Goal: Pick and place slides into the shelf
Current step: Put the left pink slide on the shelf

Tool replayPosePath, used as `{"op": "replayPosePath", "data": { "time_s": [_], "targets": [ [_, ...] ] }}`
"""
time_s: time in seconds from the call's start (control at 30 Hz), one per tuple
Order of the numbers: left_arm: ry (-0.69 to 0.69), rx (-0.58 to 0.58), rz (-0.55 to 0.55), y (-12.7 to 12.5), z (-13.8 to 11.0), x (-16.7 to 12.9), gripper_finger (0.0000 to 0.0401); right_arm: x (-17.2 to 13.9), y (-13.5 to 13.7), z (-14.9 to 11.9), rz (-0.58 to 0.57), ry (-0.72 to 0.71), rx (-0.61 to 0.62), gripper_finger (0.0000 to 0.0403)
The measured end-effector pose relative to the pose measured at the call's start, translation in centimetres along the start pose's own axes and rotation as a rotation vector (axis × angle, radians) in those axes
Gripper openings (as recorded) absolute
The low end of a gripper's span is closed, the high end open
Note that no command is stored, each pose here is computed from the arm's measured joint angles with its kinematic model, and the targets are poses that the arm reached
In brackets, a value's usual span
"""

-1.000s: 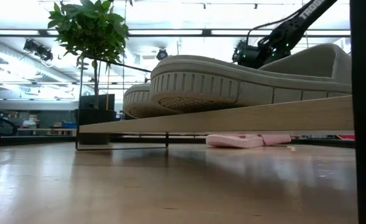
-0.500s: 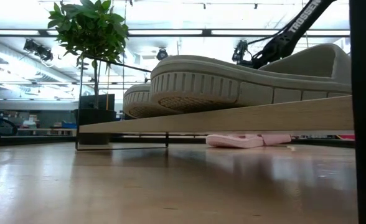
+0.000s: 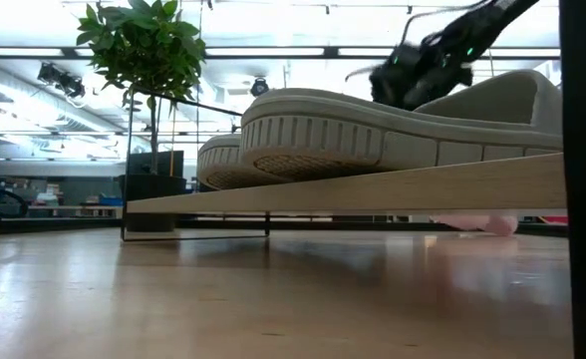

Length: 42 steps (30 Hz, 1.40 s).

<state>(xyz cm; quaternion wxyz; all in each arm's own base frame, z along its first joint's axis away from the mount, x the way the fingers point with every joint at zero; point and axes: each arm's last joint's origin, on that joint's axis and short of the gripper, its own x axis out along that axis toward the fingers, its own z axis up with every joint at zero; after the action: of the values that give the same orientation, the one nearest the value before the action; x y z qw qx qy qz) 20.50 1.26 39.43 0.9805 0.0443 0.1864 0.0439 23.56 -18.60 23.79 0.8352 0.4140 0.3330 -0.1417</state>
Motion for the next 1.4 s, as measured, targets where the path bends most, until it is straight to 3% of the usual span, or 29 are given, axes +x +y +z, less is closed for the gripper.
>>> {"op": "replayPosePath", "data": {
  "time_s": [0.37, 0.87, 1.2, 1.4],
  "targets": [
    [0.0, 0.026, 0.0, 0.0, 0.0, 0.0, 0.0018, -8.1, 3.8, 0.6, 0.158, -0.316, 0.159, 0.0009],
    [0.0, 0.032, 0.0, 0.0, 0.0, 0.0, 0.0024, -12.2, 6.8, 1.9, 0.404, -0.602, 0.192, 0.0009],
    [0.025, 0.028, -0.003, 0.0, -0.3, 0.0, 0.0009, -11.3, 12.0, 0.5, 0.531, -0.535, 0.113, 0.0009],
    [0.029, 0.028, -0.004, 0.0, -0.3, 0.0, 0.0015, -8.1, 15.3, -1.8, 0.55, -0.378, 0.035, 0.0009]
  ]
}}
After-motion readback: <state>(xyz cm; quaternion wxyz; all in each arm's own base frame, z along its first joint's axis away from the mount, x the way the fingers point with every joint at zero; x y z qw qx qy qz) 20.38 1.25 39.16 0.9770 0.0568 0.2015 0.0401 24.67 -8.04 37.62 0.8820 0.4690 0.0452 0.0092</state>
